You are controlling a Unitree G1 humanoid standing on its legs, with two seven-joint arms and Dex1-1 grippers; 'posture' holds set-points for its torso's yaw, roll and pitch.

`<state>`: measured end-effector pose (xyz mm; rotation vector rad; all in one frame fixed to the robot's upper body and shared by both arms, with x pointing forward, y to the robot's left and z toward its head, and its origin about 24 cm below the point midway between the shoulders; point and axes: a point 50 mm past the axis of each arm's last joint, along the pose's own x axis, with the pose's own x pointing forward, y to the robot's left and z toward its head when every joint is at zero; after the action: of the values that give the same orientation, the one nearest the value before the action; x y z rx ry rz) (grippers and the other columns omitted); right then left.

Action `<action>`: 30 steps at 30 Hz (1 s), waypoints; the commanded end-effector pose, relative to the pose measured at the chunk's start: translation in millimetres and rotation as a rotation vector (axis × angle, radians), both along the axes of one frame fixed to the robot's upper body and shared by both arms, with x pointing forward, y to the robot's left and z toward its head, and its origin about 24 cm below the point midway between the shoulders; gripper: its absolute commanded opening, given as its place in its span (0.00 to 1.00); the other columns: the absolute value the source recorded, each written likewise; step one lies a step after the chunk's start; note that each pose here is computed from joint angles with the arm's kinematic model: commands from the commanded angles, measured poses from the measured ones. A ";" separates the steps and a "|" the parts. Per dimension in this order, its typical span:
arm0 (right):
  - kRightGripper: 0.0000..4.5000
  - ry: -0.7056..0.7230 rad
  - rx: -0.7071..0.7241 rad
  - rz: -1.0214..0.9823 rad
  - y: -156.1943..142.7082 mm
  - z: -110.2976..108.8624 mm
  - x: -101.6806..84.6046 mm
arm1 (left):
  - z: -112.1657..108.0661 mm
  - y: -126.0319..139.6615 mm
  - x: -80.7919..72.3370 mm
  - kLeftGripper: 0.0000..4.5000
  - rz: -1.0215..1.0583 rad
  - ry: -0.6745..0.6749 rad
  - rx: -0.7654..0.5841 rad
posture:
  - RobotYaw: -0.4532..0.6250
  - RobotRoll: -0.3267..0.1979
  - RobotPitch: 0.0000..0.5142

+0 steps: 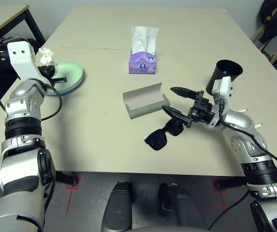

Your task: Organize and tidy the items on the table.

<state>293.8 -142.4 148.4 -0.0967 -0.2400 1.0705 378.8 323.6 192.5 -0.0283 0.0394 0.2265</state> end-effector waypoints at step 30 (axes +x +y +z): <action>1.00 0.024 -0.348 0.004 11.2 27.8 19.7 | -30.0 -95.7 -73.2 1.00 -1.238 -0.036 0.137 | 0.64 0.62 0.26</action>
<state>314.9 -133.9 176.7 -0.3434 -0.0641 1.0818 310.6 231.2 163.7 0.0948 -0.0020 -0.9484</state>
